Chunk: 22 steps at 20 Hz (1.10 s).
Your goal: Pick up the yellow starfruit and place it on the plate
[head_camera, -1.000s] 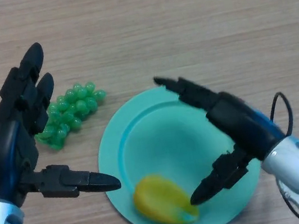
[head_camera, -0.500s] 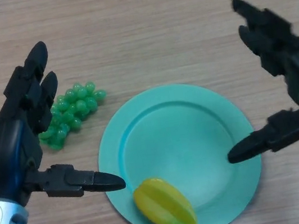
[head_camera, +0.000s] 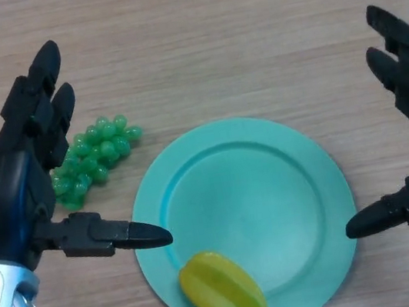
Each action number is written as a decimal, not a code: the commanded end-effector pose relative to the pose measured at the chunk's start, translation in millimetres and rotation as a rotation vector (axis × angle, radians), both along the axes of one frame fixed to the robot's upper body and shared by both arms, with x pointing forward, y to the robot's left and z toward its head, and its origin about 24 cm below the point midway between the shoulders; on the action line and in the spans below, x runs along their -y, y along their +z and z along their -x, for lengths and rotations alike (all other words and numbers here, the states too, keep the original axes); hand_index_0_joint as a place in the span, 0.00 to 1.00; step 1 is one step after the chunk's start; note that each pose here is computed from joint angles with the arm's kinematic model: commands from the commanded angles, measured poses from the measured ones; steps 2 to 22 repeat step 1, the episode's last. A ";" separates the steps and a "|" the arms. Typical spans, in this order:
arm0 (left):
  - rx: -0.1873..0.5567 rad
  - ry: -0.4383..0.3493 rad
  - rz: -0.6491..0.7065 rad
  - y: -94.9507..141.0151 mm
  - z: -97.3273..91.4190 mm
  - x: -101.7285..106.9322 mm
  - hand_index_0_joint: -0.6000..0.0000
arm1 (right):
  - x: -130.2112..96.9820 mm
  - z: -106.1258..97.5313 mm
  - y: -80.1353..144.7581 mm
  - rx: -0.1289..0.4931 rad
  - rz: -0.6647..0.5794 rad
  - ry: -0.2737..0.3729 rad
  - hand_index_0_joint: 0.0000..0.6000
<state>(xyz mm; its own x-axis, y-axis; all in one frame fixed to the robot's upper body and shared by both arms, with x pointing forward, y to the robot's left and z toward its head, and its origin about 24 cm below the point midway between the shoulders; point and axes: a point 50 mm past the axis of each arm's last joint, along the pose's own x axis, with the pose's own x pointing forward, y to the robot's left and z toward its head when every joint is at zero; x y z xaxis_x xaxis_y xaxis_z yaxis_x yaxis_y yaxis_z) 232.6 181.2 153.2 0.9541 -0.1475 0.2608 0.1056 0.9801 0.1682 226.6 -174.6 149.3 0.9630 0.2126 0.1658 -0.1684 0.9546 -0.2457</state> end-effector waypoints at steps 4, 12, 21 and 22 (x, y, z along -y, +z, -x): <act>0.238 0.042 -0.052 31.6 8.8 -10.7 1.00 | 2.7 10.1 33.7 0.233 0.010 0.009 0.00; 0.238 0.042 -0.052 31.6 8.8 -10.7 1.00 | 2.7 10.1 33.7 0.233 0.010 0.009 0.00; 0.238 0.042 -0.052 31.6 8.8 -10.7 1.00 | 2.7 10.1 33.7 0.233 0.010 0.009 0.00; 0.238 0.042 -0.052 31.6 8.8 -10.7 1.00 | 2.7 10.1 33.7 0.233 0.010 0.009 0.00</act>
